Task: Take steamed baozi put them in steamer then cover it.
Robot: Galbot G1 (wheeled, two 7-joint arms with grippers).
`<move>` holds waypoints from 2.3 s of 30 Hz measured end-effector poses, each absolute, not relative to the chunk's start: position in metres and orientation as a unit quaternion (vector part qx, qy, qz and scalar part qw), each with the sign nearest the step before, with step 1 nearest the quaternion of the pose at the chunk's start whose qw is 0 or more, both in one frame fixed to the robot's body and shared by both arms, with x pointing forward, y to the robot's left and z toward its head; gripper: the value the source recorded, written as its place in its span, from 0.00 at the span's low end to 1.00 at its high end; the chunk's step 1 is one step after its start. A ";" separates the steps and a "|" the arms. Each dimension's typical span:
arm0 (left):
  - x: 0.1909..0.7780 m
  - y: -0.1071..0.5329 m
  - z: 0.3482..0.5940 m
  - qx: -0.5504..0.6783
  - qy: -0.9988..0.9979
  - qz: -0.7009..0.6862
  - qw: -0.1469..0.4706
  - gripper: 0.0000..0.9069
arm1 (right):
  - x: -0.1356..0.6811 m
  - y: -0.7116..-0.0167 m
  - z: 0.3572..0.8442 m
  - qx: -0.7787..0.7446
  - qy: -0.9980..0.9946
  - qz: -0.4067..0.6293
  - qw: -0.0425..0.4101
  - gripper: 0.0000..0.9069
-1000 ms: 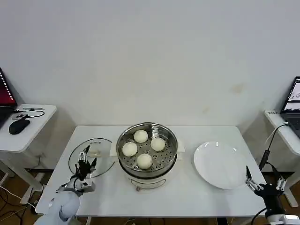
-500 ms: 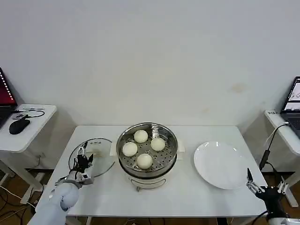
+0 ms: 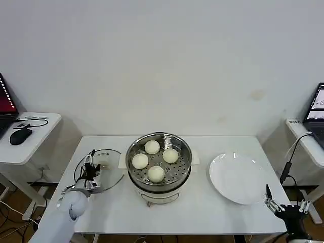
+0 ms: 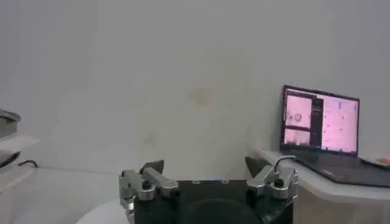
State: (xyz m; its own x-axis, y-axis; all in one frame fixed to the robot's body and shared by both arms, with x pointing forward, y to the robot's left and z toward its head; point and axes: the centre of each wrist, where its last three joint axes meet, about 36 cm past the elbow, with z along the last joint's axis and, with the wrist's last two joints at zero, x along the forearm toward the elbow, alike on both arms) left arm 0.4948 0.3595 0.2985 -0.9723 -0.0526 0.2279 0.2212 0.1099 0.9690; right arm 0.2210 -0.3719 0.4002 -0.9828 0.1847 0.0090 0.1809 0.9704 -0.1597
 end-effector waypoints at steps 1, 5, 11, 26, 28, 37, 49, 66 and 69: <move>0.497 0.360 0.298 -0.055 -0.738 -0.665 0.104 1.00 | 0.221 -0.372 0.400 -0.092 -0.992 0.080 0.011 1.00; 0.504 0.359 0.297 -0.051 -0.735 -0.667 0.105 1.00 | 0.220 -0.371 0.398 -0.093 -0.992 0.080 0.012 1.00; 0.512 0.358 0.293 -0.049 -0.731 -0.673 0.107 0.10 | 0.220 -0.367 0.393 -0.091 -0.993 0.075 0.013 1.00; 0.505 0.356 0.281 -0.056 -0.717 -0.687 0.099 0.00 | 0.222 -0.355 0.394 -0.087 -0.994 0.064 0.011 1.00; 0.502 0.355 0.280 -0.053 -0.717 -0.689 0.095 0.00 | 0.223 -0.353 0.396 -0.084 -0.994 0.062 0.008 1.00; 0.482 0.354 0.285 -0.027 -0.711 -0.699 0.071 0.00 | 0.223 -0.352 0.403 -0.079 -0.995 0.060 0.005 1.00; 0.434 0.360 0.328 0.033 -0.706 -0.707 0.029 0.00 | 0.236 -0.352 0.405 -0.056 -0.997 0.059 0.004 1.00; 0.397 0.320 0.433 0.059 -0.722 -0.689 -0.005 0.00 | 0.257 -0.357 0.400 -0.054 -0.995 0.083 -0.008 1.00; 0.402 0.300 0.439 0.052 -0.729 -0.682 -0.004 0.00 | 0.260 -0.356 0.397 -0.065 -0.994 0.087 -0.008 1.00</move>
